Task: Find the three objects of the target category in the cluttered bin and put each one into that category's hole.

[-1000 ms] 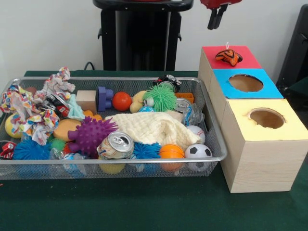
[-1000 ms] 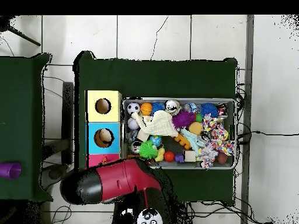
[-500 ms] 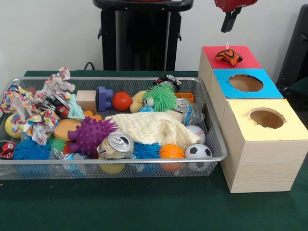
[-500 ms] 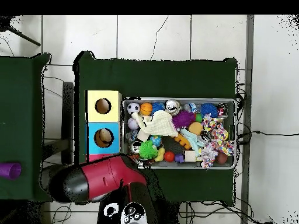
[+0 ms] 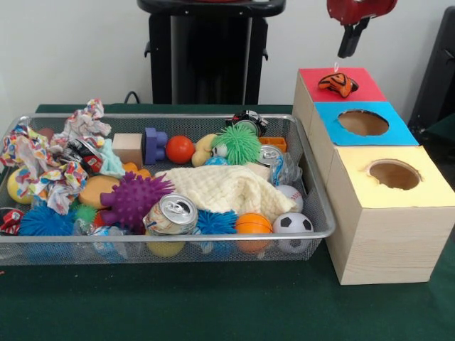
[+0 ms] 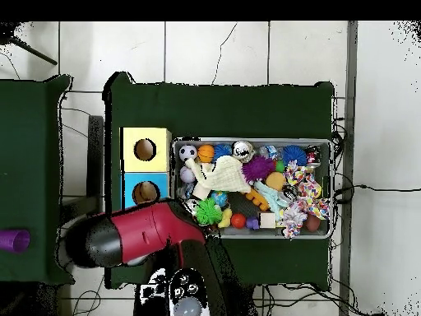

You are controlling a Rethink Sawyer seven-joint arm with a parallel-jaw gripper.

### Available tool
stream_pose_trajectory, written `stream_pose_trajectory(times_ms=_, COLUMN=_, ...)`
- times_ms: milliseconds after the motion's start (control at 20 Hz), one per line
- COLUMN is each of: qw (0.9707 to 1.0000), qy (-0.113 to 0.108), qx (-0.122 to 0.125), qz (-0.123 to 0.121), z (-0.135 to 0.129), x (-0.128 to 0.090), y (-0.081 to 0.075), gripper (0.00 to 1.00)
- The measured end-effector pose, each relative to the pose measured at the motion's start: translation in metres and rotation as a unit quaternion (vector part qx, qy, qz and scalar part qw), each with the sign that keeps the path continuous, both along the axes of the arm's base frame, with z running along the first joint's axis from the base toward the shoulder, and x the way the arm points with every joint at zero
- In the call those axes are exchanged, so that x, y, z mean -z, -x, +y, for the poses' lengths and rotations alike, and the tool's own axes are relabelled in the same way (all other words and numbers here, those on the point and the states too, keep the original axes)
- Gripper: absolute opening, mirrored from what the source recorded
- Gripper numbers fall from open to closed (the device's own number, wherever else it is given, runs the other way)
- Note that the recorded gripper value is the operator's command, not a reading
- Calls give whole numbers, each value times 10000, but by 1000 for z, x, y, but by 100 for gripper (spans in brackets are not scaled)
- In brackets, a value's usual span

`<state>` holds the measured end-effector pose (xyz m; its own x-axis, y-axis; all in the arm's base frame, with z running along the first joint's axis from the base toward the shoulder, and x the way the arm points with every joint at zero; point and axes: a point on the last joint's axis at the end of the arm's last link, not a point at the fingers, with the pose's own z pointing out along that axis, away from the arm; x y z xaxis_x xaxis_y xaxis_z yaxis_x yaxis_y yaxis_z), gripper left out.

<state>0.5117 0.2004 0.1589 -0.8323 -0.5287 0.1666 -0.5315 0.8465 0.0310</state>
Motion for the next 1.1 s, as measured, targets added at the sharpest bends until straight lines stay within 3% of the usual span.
stream_pose_trajectory(times_ms=600, qw=9999, qy=-59, qx=4, qz=-113, z=15, x=-15, y=-58, gripper=0)
stream_pose_trajectory(times_ms=1100, qw=9996, qy=-225, qx=121, qz=-115, z=12, x=4, y=-87, gripper=0)
